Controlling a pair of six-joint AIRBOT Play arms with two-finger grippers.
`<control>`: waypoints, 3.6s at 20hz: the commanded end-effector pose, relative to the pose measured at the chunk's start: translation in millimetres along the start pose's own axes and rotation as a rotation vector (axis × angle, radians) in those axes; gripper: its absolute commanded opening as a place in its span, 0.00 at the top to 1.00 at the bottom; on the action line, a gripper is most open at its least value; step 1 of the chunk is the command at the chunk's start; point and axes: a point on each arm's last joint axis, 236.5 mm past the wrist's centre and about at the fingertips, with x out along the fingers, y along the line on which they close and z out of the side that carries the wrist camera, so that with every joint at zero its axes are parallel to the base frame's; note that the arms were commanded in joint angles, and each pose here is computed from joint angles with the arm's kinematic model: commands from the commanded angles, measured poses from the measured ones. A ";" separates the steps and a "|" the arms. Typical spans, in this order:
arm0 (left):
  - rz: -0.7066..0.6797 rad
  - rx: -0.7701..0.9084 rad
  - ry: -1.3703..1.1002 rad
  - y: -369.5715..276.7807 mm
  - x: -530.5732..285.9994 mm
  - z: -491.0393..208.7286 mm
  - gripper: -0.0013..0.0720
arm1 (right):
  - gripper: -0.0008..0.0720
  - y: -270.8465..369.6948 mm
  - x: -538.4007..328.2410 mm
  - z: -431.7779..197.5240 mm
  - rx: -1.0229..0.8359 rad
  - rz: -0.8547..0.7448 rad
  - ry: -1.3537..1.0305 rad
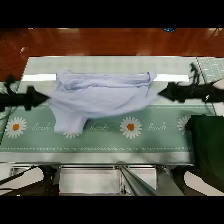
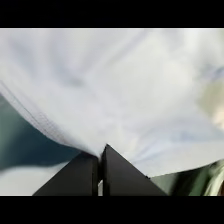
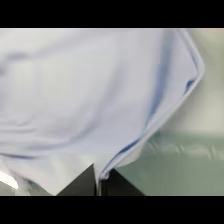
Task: Fold the shirts.
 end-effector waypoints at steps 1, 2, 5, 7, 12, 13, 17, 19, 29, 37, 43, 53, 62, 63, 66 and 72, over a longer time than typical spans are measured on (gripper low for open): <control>-0.322 0.239 -0.418 -173.6 -100.3 73.9 0.95 | 0.96 111.9 -117.8 84.9 -0.274 0.041 -0.348; -0.349 0.349 -0.510 -219.6 -133.8 76.9 0.95 | 0.96 147.8 -164.1 106.3 -0.355 0.048 -0.491; -0.354 0.661 -0.720 -323.6 -218.1 53.8 0.95 | 0.96 228.0 -276.7 116.9 -0.527 0.034 -0.756; -0.294 0.835 -0.820 -367.0 -260.5 25.0 0.95 | 0.96 262.9 -328.8 94.4 -0.621 -0.006 -0.851; -0.242 1.097 -0.986 -438.0 -320.9 -71.0 0.95 | 0.96 284.7 -391.9 15.0 -0.727 -0.127 -0.949; -0.188 1.135 -1.019 -439.5 -327.4 -84.2 0.95 | 0.96 282.9 -399.4 -1.4 -0.734 -0.157 -0.955; 0.047 1.160 -1.102 -415.5 -351.4 -117.3 0.95 | 0.96 255.8 -412.2 -49.5 -0.719 -0.305 -0.916; 0.142 1.146 -1.098 -391.9 -364.7 -129.4 0.95 | 0.96 233.4 -411.6 -64.9 -0.674 -0.382 -0.865; 0.416 0.836 -0.489 -226.3 -203.3 -65.7 0.95 | 0.96 128.0 -276.4 -31.2 -0.422 -0.340 -0.517; 0.390 0.591 -0.299 -134.9 9.6 47.5 0.95 | 0.96 21.0 -83.0 54.9 -0.219 -0.211 -0.251; 0.475 0.434 -0.178 -69.7 96.5 125.4 0.95 | 0.96 -48.5 24.8 122.1 -0.088 -0.199 -0.175; 0.368 0.331 0.177 -40.0 108.0 83.6 0.95 | 0.96 -68.4 46.0 99.9 -0.055 -0.215 0.030; 0.429 0.184 0.554 50.9 83.6 -21.0 0.95 | 0.96 -113.9 50.4 12.7 -0.016 -0.321 0.315; 0.424 0.199 0.575 53.7 85.1 -27.1 0.95 | 0.96 -116.8 52.3 9.2 -0.004 -0.324 0.318; 0.422 0.220 0.565 55.6 87.1 -24.7 0.95 | 0.96 -119.5 54.1 9.3 0.016 -0.330 0.308; 0.428 0.162 0.604 54.7 77.5 -33.6 0.29 | 0.43 -117.7 48.9 5.9 0.064 -0.329 0.323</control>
